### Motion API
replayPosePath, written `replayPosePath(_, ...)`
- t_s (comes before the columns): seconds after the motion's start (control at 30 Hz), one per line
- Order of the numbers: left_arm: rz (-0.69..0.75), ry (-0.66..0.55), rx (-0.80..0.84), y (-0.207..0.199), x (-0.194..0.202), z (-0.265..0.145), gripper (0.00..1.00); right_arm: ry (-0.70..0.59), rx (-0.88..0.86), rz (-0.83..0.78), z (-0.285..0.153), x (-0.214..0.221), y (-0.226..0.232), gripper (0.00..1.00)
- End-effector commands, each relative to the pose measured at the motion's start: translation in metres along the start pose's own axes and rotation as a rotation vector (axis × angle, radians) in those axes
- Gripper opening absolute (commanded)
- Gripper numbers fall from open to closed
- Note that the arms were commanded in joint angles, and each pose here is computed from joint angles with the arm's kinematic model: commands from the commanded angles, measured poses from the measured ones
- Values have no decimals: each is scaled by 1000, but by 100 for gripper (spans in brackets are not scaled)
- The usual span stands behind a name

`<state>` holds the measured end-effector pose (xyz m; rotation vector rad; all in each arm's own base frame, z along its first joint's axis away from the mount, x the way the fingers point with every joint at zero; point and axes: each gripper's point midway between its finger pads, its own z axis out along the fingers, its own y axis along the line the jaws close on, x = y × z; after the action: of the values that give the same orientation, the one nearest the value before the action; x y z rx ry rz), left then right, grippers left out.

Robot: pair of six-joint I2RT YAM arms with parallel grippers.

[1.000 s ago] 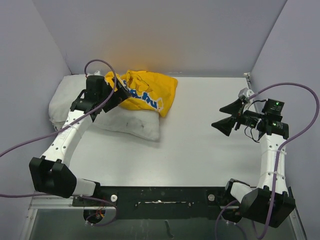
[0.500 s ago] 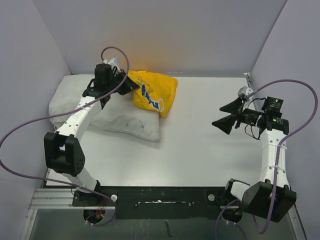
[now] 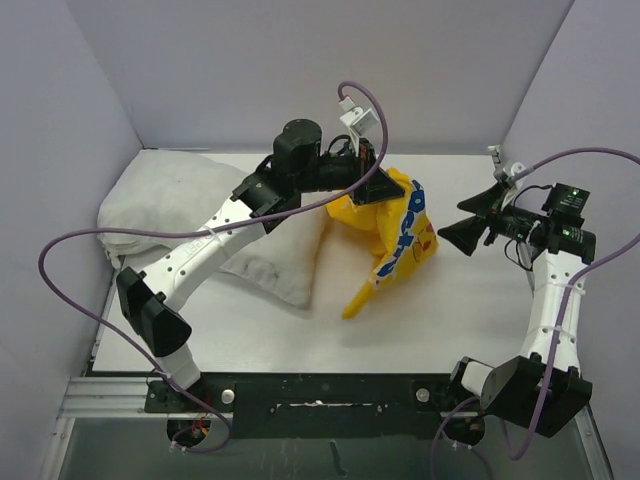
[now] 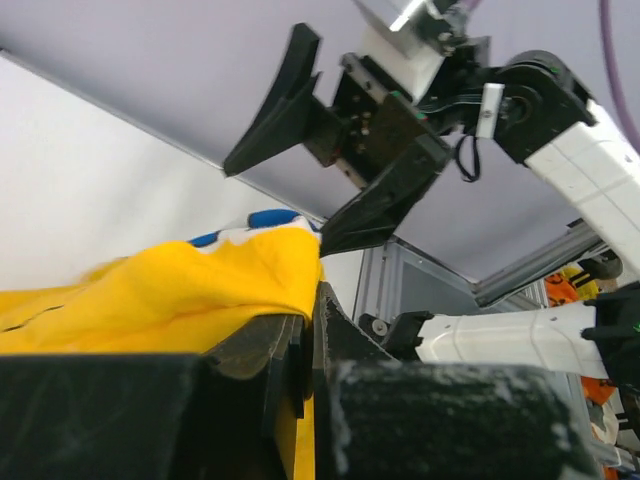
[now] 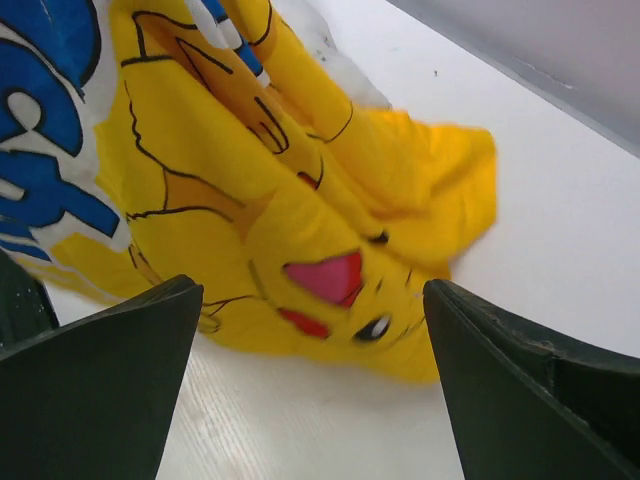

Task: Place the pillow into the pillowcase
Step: Adjust the pillowcase at the center of the board.

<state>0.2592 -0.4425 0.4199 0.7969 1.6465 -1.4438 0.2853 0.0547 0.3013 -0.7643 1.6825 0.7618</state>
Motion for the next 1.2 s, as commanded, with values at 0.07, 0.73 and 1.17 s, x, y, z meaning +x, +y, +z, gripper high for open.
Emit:
replayPosePath(0.07, -18, -12, 42, 17, 5, 0, 0, -20, 26, -10, -3, 3, 4, 99)
replayPosePath(0.73, -595, 521, -664, 179, 262, -178, 23, 460, 86, -21, 30, 146, -28, 98)
replayPosePath(1.17, -313, 165, -576, 138, 176, -200, 74, 744, 340, 5, 42, 207, -142, 99)
